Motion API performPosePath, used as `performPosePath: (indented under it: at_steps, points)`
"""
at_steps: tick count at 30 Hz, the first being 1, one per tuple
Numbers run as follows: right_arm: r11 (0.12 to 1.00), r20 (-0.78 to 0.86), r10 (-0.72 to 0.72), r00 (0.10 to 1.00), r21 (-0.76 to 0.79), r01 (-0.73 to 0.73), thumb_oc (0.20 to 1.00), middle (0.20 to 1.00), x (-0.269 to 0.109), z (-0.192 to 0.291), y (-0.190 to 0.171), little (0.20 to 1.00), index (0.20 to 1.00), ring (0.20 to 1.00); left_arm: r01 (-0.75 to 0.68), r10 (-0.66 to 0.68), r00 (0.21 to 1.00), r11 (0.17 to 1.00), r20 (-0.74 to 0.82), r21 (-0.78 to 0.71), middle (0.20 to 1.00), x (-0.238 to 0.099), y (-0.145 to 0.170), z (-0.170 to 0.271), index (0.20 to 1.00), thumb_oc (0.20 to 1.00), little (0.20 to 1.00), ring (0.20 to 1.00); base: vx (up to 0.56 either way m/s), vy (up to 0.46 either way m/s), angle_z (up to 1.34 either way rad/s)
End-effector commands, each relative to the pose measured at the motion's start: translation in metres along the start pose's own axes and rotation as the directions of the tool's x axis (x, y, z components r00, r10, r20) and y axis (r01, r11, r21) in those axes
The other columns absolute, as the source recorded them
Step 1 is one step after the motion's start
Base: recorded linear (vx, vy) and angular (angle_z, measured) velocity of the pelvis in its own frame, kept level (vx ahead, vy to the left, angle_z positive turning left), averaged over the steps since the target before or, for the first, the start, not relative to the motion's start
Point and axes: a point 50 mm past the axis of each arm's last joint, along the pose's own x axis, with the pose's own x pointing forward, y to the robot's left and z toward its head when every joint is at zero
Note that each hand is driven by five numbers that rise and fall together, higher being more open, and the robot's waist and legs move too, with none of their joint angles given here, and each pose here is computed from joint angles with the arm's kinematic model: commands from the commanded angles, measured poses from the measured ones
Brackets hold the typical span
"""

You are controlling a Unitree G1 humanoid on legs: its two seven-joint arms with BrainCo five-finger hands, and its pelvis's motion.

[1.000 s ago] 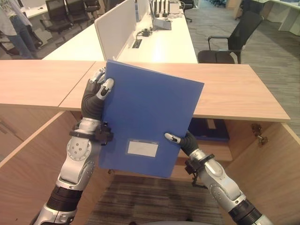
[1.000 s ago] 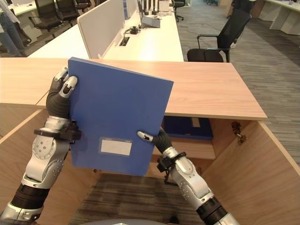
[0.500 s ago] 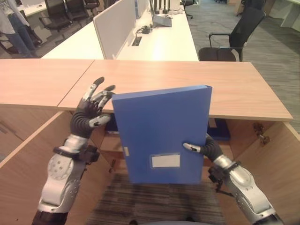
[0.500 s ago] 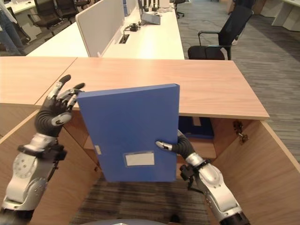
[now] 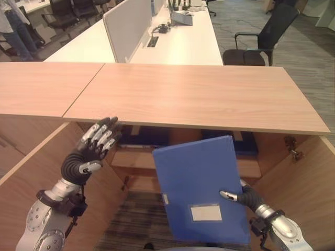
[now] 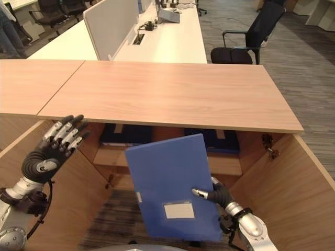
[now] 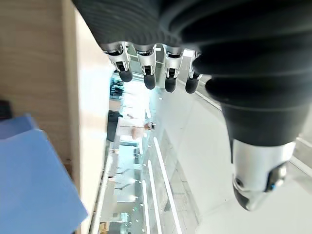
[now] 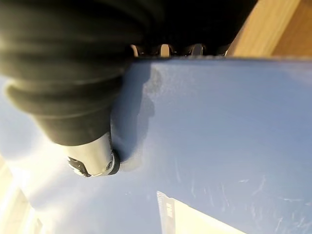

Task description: Put the empty folder in the office cabinet

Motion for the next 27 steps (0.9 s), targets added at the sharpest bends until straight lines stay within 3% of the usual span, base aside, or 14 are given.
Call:
performPosePath:
  at_steps: [1,3,5,10,18,19,20,21,24,25,27]
  points:
    - [0.999,0.109,0.011,0.994,-0.036,-0.007,0.2,0.2,0.006,0.022,-0.009,0.2,0.2,0.2,-0.013,0.012,0.996,1.0,-0.086,-0.014,1.0,-0.011,0.01,-0.012,1.0,1.0,1.0,1.0,0.0,0.0,0.0]
    - [0.999,0.055,0.028,0.998,-0.019,-0.027,0.2,0.2,0.004,0.011,-0.01,0.2,0.2,0.2,-0.048,0.023,0.972,0.994,-0.235,-0.098,1.0,-0.033,0.02,-0.041,1.0,1.0,1.0,1.0,-0.01,0.016,0.04]
    - [0.999,0.038,0.03,0.999,-0.01,-0.03,0.2,0.2,0.003,0.007,-0.01,0.2,0.2,0.2,-0.074,0.039,0.958,0.991,-0.286,-0.111,1.0,-0.042,0.023,-0.05,1.0,1.0,1.0,1.0,0.0,0.009,0.02]
    - [0.995,-0.065,0.002,0.998,0.099,0.004,0.2,0.2,0.001,-0.021,-0.011,0.2,0.2,0.2,-0.216,0.12,0.833,0.969,-0.539,-0.118,1.0,-0.089,0.038,-0.099,1.0,1.0,1.0,1.0,0.02,0.01,0.0]
    - [0.924,-0.144,-0.161,0.976,0.325,0.201,0.2,0.2,0.016,-0.05,-0.013,0.2,0.2,0.2,-0.371,0.235,0.688,0.927,-0.687,-0.055,1.0,-0.109,0.034,-0.155,1.0,1.0,1.0,1.0,0.0,0.001,0.01]
    - [0.887,-0.162,-0.207,0.965,0.386,0.255,0.2,0.2,0.02,-0.055,-0.013,0.2,0.2,0.2,-0.379,0.259,0.666,0.925,-0.699,-0.018,1.0,-0.107,0.033,-0.162,1.0,1.0,1.0,1.0,-0.11,0.008,0.08]
    - [0.803,-0.145,-0.317,0.937,0.485,0.347,0.2,0.2,0.039,-0.049,-0.02,0.2,0.2,0.2,-0.312,0.317,0.621,0.939,-0.716,0.145,1.0,-0.093,0.035,-0.174,1.0,1.0,1.0,1.0,-0.19,0.018,0.2]
    - [0.732,-0.123,-0.396,0.91,0.556,0.393,0.2,0.2,0.05,-0.04,-0.032,0.2,0.2,0.2,-0.276,0.327,0.609,0.942,-0.723,0.193,1.0,-0.084,0.035,-0.179,1.0,1.0,1.0,1.0,-0.18,0.02,0.21]
    - [0.67,-0.075,-0.472,0.879,0.617,0.412,0.2,0.2,0.064,-0.023,-0.044,0.2,0.2,0.2,-0.281,0.335,0.609,0.939,-0.719,0.199,1.0,-0.076,0.034,-0.184,1.0,1.0,1.0,1.0,-0.14,0.011,0.15]
    - [0.484,-0.016,-0.627,0.778,0.775,0.406,0.2,0.2,0.09,0.015,-0.071,0.2,0.2,0.2,-0.251,0.33,0.612,0.943,-0.719,0.219,1.0,-0.057,0.031,-0.192,1.0,1.0,1.0,1.0,-0.2,0.025,0.09]
    - [0.432,-0.005,-0.664,0.747,0.813,0.39,0.2,0.2,0.097,0.027,-0.079,0.2,0.2,0.2,-0.228,0.324,0.618,0.946,-0.716,0.231,1.0,-0.051,0.031,-0.192,1.0,1.0,1.0,1.0,-0.11,0.025,0.02]
